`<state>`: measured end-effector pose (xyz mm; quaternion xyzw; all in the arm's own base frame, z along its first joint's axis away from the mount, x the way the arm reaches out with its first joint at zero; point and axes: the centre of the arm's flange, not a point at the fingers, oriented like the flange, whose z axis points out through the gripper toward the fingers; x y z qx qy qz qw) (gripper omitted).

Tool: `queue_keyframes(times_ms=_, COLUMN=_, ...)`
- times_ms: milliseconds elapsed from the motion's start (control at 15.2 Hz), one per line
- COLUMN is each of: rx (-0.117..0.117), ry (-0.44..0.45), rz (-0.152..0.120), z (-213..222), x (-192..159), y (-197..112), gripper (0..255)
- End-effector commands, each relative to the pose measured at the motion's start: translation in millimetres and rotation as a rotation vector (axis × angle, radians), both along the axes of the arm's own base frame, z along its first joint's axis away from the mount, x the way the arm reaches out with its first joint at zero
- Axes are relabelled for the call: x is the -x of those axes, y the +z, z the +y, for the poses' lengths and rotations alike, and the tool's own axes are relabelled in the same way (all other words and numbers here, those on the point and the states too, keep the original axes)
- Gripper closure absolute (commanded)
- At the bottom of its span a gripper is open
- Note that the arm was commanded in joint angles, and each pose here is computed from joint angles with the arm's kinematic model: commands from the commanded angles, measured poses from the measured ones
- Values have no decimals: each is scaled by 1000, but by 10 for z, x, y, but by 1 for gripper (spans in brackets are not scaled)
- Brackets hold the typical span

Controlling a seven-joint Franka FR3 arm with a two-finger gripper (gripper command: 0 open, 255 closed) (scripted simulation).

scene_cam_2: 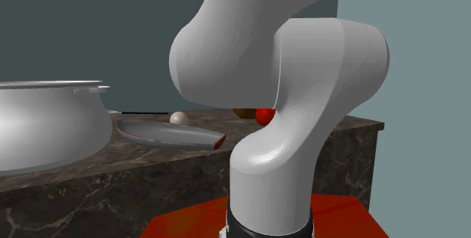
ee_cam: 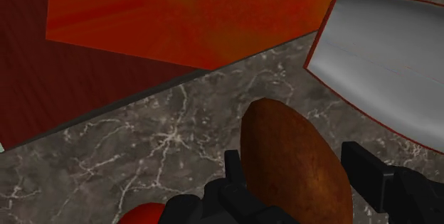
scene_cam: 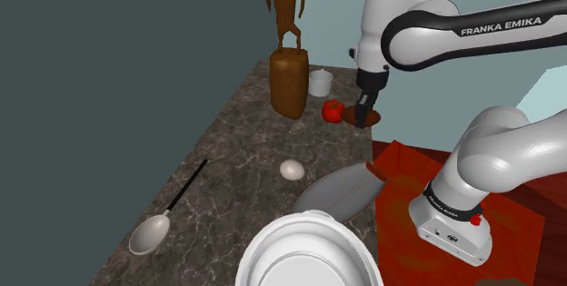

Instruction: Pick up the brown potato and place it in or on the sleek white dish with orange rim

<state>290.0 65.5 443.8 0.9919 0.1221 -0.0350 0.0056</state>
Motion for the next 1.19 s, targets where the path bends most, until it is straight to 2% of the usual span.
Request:
queue_keyframes(times_ms=0, rx=0, ry=-1, rz=0, z=184, x=69, y=19, gripper=255)
queue_keyframes(times_ms=924, rx=0, ry=-1, rz=0, z=1977, x=797, y=16, gripper=255)
queue_keyframes(times_ms=1122, rx=0, ry=-1, rz=0, z=1977, x=797, y=-142, gripper=255)
